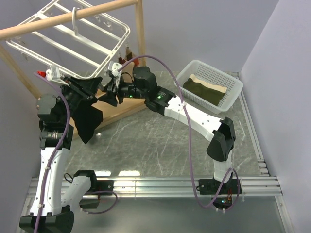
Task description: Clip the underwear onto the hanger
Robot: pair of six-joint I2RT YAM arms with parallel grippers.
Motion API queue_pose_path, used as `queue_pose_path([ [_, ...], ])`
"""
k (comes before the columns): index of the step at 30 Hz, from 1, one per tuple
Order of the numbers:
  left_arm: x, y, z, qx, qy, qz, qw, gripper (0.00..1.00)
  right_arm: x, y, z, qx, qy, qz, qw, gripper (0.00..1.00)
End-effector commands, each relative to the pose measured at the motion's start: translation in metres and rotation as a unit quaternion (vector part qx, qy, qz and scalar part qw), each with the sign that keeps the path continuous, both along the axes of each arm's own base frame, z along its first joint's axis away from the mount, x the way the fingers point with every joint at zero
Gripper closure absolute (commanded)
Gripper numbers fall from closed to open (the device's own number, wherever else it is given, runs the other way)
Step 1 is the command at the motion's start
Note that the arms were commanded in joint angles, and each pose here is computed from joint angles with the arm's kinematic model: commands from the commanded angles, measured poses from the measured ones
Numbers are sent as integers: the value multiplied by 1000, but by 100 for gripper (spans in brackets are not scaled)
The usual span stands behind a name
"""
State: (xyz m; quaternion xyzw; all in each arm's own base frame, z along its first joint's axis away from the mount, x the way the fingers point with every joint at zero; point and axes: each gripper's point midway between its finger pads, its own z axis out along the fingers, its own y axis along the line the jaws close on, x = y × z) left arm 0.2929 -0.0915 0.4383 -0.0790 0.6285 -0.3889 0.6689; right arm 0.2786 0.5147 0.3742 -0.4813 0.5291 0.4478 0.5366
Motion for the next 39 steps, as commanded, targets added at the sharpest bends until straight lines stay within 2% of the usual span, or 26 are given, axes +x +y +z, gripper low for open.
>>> queue_pose_path([
  [1, -7, -4, 18, 26, -35, -9, 999, 100, -4, -16, 56, 59, -49, -3, 997, 50],
  [9, -8, -6, 8, 39, -28, -16, 999, 100, -2, -13, 82, 78, -96, 3, 992, 52],
  [17, -12, -12, 9, 40, -64, -37, 996, 100, 2, 3, 60, 46, -159, 4, 986, 62],
  [19, -12, -14, 10, 44, -71, -41, 996, 100, 6, 6, 58, 44, -167, -1, 985, 72],
  [20, -12, -13, 9, 47, -69, -40, 996, 100, 9, 7, 60, 48, -173, -5, 984, 80],
  [21, -12, -14, 8, 53, -70, -41, 995, 100, 10, 8, 59, 50, -172, -8, 984, 94],
  [22, -12, -13, 8, 56, -73, -39, 995, 100, 11, 9, 59, 53, -173, -10, 983, 99],
  [25, -15, -12, 6, 66, -88, -33, 993, 84, 18, 9, 59, 69, -174, -28, 982, 100],
  [26, -15, -10, 5, 66, -90, -28, 993, 74, 19, 10, 59, 82, -176, -34, 980, 100],
  [29, -14, -7, -1, 75, -94, -17, 993, 64, 23, 10, 54, 103, -184, -43, 977, 100],
  [39, -6, -3, -18, 96, -99, -2, 990, 49, 32, 13, 41, 146, -195, -65, 968, 100],
])
